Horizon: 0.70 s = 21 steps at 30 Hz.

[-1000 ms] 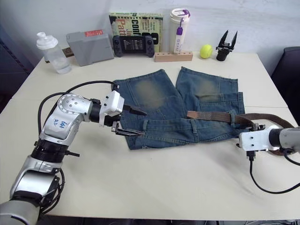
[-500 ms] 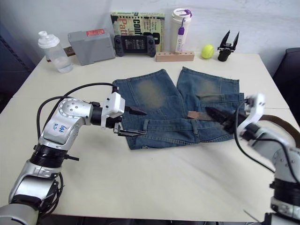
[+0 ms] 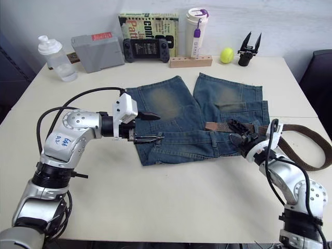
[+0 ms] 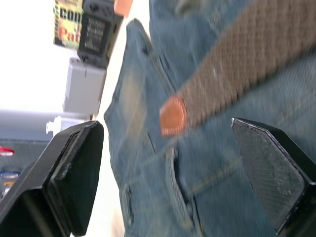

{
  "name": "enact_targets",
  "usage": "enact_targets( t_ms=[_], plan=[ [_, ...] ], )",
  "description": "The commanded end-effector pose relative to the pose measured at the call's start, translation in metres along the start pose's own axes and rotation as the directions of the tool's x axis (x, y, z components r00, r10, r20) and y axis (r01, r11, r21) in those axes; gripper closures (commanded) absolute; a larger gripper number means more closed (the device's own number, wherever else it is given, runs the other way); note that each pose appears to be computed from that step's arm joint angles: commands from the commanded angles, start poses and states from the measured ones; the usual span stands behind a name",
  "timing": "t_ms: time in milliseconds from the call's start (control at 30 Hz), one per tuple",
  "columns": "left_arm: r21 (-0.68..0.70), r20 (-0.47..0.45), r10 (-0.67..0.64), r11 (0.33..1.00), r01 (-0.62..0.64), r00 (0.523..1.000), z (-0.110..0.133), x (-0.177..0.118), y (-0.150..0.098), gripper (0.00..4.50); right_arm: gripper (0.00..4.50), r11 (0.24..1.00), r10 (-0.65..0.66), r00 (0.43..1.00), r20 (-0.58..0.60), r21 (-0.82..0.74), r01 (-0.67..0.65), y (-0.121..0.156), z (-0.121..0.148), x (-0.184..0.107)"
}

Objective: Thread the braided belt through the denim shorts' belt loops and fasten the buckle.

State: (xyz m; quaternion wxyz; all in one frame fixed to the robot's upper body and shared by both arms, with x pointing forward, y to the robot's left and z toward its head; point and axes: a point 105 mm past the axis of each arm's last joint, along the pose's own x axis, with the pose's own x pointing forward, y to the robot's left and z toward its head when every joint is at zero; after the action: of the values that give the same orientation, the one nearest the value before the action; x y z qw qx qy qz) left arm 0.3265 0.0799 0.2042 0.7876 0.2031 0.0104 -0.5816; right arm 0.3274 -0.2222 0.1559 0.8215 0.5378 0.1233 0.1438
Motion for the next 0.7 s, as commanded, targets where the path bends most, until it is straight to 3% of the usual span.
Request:
enact_targets(
  t_ms=[33, 167, 333, 500, 700],
  plan=[
    [0.042, 0.018, 0.028, 0.999, -0.028, 0.999, 0.011, -0.007, 0.004, 0.67, 0.10, 1.000, -0.030, 0.999, 0.042, -0.001, 0.030, -0.010, 0.009, 0.004],
    [0.047, 0.004, 0.053, 0.997, -0.053, 0.999, 0.009, -0.012, 0.007, 0.67, 0.10, 0.996, -0.085, 0.995, 0.059, 0.002, 0.085, -0.025, 0.013, 0.004],
    [0.044, 0.000, 0.061, 0.997, -0.061, 0.998, 0.007, -0.013, 0.006, 0.67, 0.10, 0.998, -0.062, 0.995, 0.084, 0.020, 0.060, -0.025, 0.013, 0.011],
    [0.044, -0.002, 0.065, 0.997, -0.064, 0.998, 0.007, -0.013, 0.008, 0.67, 0.10, 0.999, 0.017, 0.999, 0.037, 0.046, -0.019, -0.013, -0.003, 0.029],
    [0.068, -0.033, 0.057, 0.996, -0.055, 0.998, 0.006, -0.017, 0.010, 0.67, 0.10, 0.999, -0.011, 1.000, 0.000, 0.036, 0.011, -0.027, -0.013, 0.044]
  ],
)
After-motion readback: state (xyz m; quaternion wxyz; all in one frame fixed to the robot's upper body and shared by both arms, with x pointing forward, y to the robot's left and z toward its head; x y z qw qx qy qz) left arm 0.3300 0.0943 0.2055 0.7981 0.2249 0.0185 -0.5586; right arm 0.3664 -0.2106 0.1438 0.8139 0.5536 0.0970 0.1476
